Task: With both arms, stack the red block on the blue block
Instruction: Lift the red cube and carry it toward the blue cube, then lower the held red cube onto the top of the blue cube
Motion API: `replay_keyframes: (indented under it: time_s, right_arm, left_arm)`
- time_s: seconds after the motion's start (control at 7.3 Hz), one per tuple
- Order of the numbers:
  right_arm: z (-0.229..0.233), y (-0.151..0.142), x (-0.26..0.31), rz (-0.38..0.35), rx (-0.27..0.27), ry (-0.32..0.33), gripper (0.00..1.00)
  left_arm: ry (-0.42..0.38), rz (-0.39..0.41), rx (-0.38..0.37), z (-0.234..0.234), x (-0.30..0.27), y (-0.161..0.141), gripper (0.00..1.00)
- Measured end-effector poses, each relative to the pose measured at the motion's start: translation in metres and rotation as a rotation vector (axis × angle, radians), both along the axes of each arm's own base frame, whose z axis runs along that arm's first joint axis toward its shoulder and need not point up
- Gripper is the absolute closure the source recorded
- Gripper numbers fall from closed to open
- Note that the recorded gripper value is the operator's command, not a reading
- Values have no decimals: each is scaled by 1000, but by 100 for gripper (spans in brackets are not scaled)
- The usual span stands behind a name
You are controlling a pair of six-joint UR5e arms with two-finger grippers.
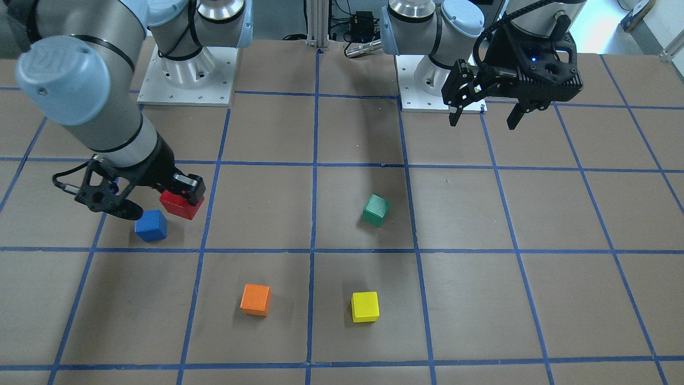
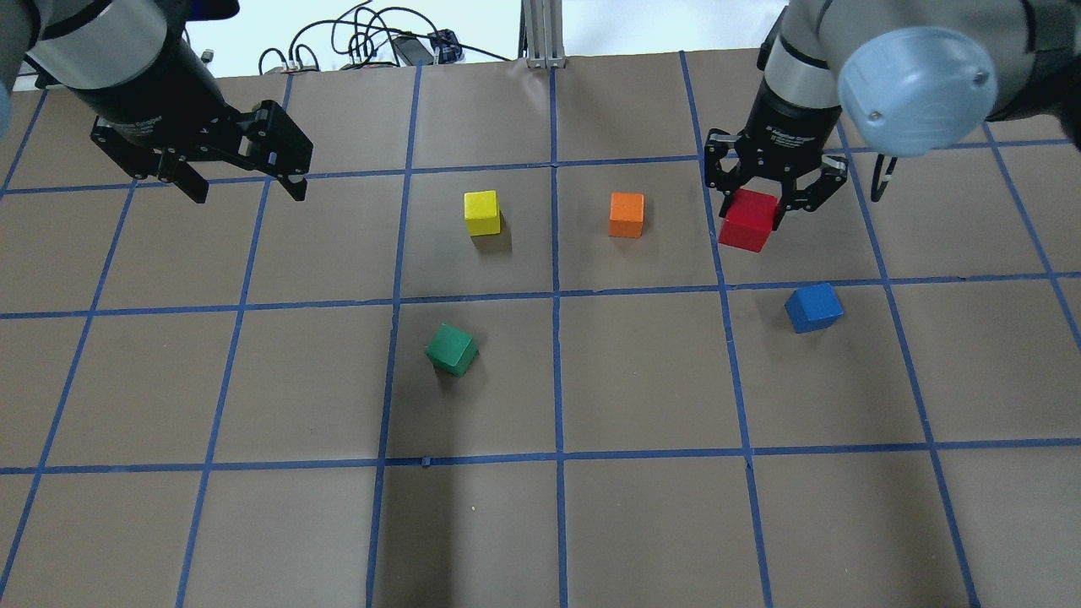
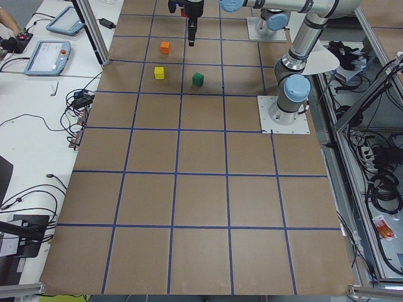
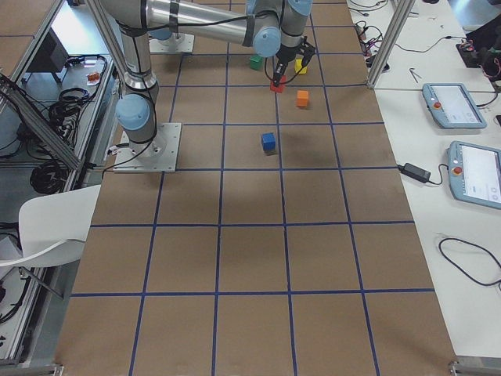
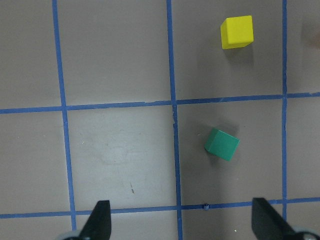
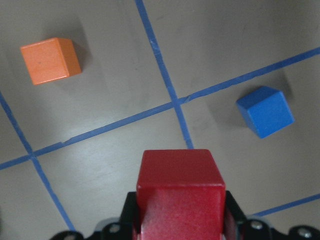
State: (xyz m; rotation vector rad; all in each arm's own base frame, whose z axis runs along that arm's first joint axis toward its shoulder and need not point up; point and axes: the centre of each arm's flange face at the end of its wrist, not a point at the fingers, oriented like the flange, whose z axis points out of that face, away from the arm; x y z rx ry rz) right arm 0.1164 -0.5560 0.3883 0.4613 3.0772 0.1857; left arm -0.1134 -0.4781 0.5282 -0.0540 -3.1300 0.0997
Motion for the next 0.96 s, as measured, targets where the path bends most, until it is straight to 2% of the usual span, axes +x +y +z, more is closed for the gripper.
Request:
replay_keyframes:
  time_s: [0.27,0.55,0.96]
  right_arm:
    - [-18,3,-63,157,16,-15,100]
    - [-40,9,-105,275,-18,-13,100]
    - [-67,24,-115,405,-72,-3,100]
  left_arm:
    - [0,0,2,-1,0,0,0]
    - [0,0,3,-1,0,0,0]
    - [0,0,1,-1,0,-1,0]
